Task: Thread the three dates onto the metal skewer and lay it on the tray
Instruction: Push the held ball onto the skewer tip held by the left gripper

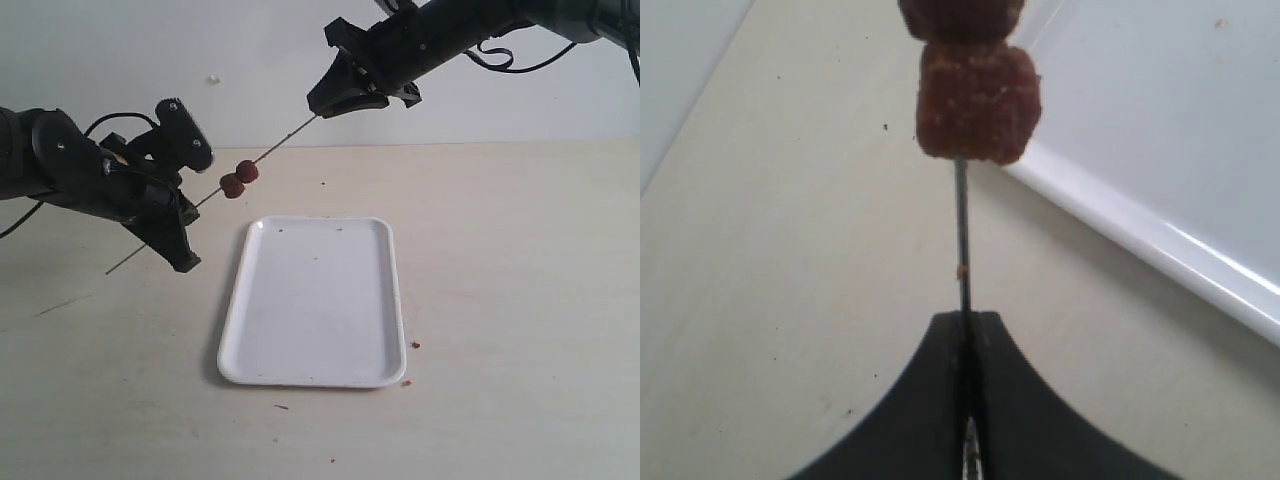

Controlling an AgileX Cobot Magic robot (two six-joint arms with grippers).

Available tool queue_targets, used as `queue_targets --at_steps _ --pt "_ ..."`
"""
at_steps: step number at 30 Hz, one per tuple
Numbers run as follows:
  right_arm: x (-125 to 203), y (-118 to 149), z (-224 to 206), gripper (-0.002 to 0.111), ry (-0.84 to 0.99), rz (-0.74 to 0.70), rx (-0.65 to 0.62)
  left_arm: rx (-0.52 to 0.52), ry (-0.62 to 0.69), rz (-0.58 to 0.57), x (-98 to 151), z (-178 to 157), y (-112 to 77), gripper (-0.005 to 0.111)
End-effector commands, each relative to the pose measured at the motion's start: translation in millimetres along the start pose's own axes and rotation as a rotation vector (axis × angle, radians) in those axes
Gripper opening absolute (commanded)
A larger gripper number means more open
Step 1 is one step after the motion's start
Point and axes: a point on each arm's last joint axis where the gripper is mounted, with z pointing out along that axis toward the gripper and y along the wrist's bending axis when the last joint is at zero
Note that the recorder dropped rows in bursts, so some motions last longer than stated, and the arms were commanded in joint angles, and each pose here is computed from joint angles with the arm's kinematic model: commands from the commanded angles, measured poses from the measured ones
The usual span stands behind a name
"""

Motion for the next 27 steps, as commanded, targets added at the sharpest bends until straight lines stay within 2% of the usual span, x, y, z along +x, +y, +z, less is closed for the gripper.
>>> queue_targets --at_steps 1,27 --pt "-0.9 -0.1 -2.9 0.022 -0.008 -0.014 -0.004 -0.016 -0.023 -0.007 -5.2 -6.7 1.3 0.0" --pt "-2.5 -4.5 -9.0 0.022 -0.027 -0.001 -0.013 0.002 -0.02 -0.013 -6.2 -11.9 1.3 0.0"
